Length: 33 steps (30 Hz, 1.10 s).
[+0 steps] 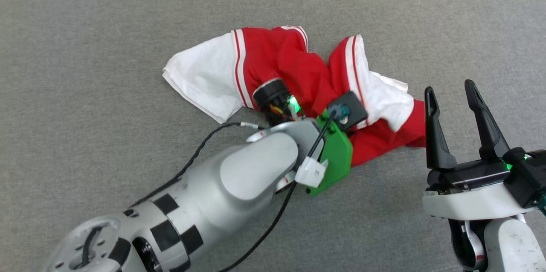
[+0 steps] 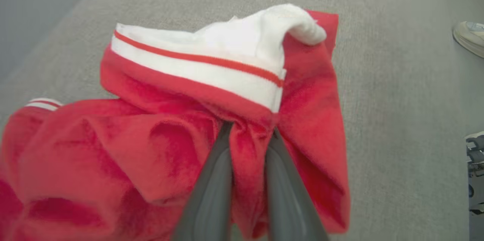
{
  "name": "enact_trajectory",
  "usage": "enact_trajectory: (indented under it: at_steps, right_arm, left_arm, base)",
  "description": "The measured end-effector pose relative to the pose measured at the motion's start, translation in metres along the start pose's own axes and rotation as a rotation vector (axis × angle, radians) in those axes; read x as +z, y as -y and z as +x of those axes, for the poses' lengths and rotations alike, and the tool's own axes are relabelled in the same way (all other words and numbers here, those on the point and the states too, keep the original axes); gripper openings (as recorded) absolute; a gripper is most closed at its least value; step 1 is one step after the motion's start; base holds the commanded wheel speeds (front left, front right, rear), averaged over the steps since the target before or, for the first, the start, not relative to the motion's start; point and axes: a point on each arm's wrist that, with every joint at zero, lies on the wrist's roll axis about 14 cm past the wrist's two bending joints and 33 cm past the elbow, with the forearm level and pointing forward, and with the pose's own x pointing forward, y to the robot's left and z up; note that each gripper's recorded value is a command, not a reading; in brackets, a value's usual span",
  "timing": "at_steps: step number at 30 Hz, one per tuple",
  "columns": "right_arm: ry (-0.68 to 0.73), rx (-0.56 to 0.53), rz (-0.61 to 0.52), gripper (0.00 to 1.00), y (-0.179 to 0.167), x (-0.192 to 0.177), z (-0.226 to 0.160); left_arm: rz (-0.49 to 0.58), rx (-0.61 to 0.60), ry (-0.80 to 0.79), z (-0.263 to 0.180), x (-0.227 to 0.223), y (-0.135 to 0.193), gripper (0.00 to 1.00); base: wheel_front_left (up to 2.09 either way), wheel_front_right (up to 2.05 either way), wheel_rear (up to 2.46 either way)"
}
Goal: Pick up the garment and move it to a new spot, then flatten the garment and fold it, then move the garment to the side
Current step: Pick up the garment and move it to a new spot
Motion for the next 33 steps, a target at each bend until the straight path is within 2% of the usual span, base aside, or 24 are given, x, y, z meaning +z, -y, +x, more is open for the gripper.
enact_trajectory:
  at_steps: [4, 8, 9, 10, 18, 25, 28, 33]
  right_arm:
    - [-0.02, -0.015, -0.007, 1.0, 0.005, -0.007, 0.0]
    - [-0.03, -0.019, -0.007, 1.0, 0.007, -0.011, 0.001]
    - [-0.031, -0.018, -0.006, 1.0, 0.007, -0.012, 0.002]
    - [-0.031, -0.016, -0.005, 1.0, 0.006, -0.012, 0.002]
    - [-0.018, -0.01, 0.005, 1.0, 0.003, -0.006, -0.002]
    - [-0.019, 0.008, 0.023, 1.0, -0.005, -0.003, -0.011]
    - [-0.016, 0.03, 0.029, 1.0, -0.013, -0.002, -0.011]
    - [0.006, 0.058, 0.038, 1.0, -0.022, 0.004, -0.009]
  left_arm:
    - [-0.054, -0.022, -0.058, 0.007, -0.034, 0.012, 0.0]
    - [-0.085, -0.037, -0.046, 0.01, -0.036, 0.021, 0.0]
    - [-0.086, -0.031, -0.036, 0.009, -0.035, 0.02, 0.76]
    - [-0.085, -0.025, -0.014, 0.008, -0.032, 0.019, 1.0]
    - [-0.066, 0.071, 0.217, -0.015, 0.007, 0.0, 1.0]
    - [-0.081, 0.215, 0.388, -0.049, 0.053, -0.015, 1.0]
    - [-0.082, 0.312, 0.436, -0.069, 0.063, -0.028, 1.0]
    - [-0.05, 0.54, 0.546, -0.129, 0.08, -0.063, 1.0]
  base:
    - [0.0, 0.0, 0.0]
    - [0.0, 0.0, 0.0]
    - [0.0, 0.0, 0.0]
    - [0.0, 0.0, 0.0]
    - [0.0, 0.0, 0.0]
    - [0.0, 0.0, 0.0]
    - [0.0, 0.0, 0.0]
    - [0.0, 0.0, 0.0]
